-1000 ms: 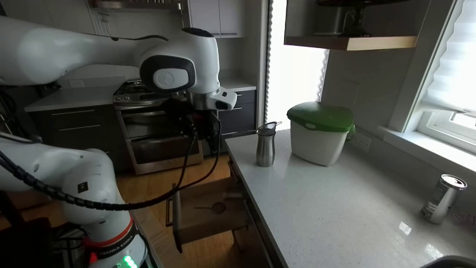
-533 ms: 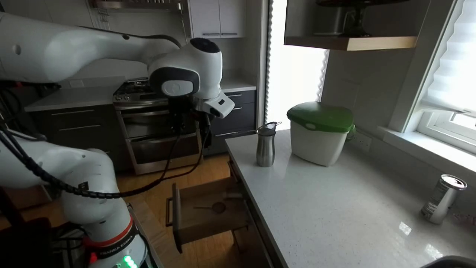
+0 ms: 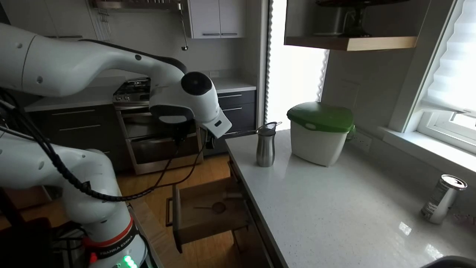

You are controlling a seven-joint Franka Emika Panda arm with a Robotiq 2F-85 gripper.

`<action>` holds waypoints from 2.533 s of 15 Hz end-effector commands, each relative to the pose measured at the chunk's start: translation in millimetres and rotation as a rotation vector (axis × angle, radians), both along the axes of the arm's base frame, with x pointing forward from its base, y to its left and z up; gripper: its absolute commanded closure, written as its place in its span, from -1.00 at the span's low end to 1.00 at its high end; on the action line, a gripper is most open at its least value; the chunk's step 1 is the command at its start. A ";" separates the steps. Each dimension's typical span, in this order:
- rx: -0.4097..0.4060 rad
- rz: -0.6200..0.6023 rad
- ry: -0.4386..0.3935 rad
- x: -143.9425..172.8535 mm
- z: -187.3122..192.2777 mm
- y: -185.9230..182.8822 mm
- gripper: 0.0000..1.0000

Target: Remove the silver object from the cup

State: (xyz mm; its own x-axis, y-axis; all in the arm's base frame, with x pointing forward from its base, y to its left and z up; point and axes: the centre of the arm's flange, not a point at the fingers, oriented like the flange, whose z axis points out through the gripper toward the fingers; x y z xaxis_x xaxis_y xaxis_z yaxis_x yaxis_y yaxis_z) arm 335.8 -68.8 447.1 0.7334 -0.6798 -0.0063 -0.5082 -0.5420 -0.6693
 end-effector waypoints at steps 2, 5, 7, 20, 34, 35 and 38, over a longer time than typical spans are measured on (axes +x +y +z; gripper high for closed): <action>0.035 -0.047 -0.077 9.9 0.7 -0.1 -1.00; 0.048 -0.056 -0.081 14.7 -3.9 -0.5 -1.00; 0.050 -0.058 -0.081 14.8 -3.9 -1.1 -1.00; 0.168 -0.186 -0.236 28.6 -37.0 3.3 -1.00; 0.197 -0.377 -0.500 46.0 -96.0 17.9 -1.00; 0.196 -0.389 -0.524 48.4 -98.6 20.9 -1.00; 0.208 -0.415 -0.582 57.0 -104.0 29.0 -1.00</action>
State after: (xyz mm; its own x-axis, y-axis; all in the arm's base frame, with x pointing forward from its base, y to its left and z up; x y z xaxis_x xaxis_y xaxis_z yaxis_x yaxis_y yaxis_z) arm 374.9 -52.2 363.2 0.3727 -0.9186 0.1316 -0.2150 -0.2234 -0.9507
